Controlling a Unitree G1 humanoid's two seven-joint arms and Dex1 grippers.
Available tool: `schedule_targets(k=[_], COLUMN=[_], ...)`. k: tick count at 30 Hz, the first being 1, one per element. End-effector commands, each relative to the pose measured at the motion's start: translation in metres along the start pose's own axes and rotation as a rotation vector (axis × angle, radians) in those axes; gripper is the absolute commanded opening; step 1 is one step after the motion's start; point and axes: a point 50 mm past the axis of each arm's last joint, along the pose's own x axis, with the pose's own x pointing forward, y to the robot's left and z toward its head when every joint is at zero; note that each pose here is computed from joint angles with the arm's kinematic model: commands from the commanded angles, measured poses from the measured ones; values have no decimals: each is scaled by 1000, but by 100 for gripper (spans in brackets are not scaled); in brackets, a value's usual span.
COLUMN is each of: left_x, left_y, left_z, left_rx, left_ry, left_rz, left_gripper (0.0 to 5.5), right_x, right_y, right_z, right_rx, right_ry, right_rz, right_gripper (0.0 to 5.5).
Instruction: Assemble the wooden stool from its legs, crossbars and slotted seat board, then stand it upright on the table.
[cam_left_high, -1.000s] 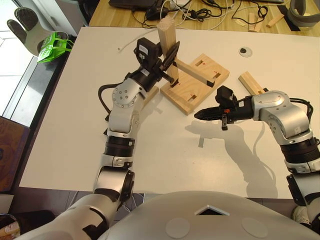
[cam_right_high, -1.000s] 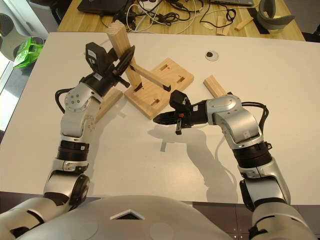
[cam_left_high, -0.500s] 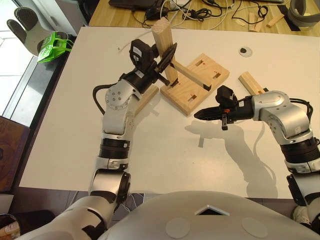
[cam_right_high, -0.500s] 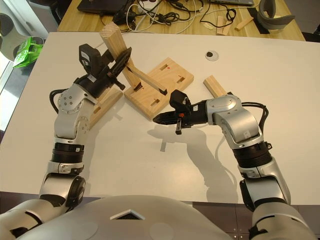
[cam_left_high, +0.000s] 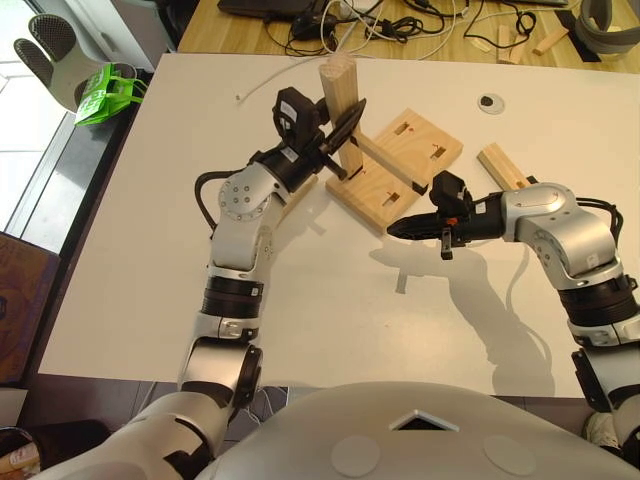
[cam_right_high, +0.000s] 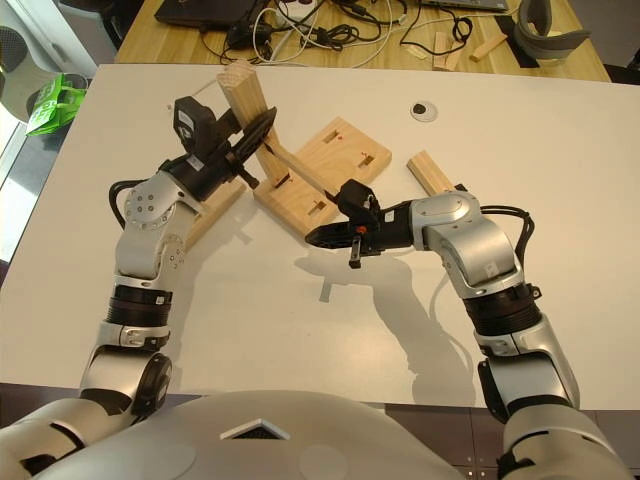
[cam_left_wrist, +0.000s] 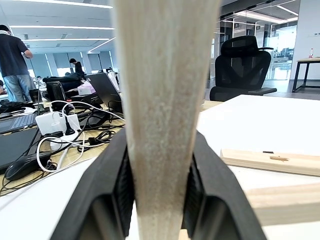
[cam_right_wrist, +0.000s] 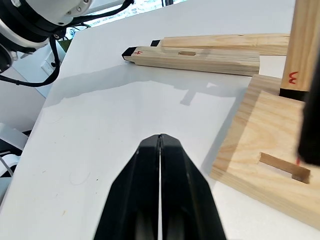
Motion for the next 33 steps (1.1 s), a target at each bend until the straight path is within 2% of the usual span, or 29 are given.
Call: schedule_targets(k=[1, 5, 7, 10, 16, 18, 21, 25, 28, 30, 33], left_x=[3, 9, 11, 13, 12, 11, 9, 3, 2, 3, 4], left_y=[-6, -4, -6, -9, -4, 0, 6, 10, 8, 7, 7], left_z=[-7, -7, -6, -6, -21, -25, -30, -40, -42, -41, -40], left_rx=[-30, -11, 28, 39, -71, -109, -136, -161, -173, -174, -172], left_ry=[108, 183, 211, 247, 353, 369, 385, 414, 419, 415, 410], left_rz=[-26, -13, -38, -52, 36, 63, 89, 101, 98, 92, 86], left_gripper=[103, 103, 103, 103, 103, 103, 103, 103, 103, 103, 103], right_x=[0, 0, -12, -35, -100, -111, -115, -100, -73, -54, -20], right_y=[0, 6, 11, 10, -9, -15, -23, -51, -77, -85, -91], right_z=[-1, -7, -7, 5, 53, 63, 66, 49, 12, -7, -19], right_rx=[-3, 8, 51, 107, 163, 180, 216, 266, 366, 419, 388], right_ry=[-3, 20, -10, -132, -590, -715, -798, -725, -502, -386, -235], right_rz=[-11, 14, 46, 19, -177, -222, -289, -567, -798, -841, -794], right_gripper=[0, 0, 0, 0, 0, 0, 0, 0, 0, 0, 0])
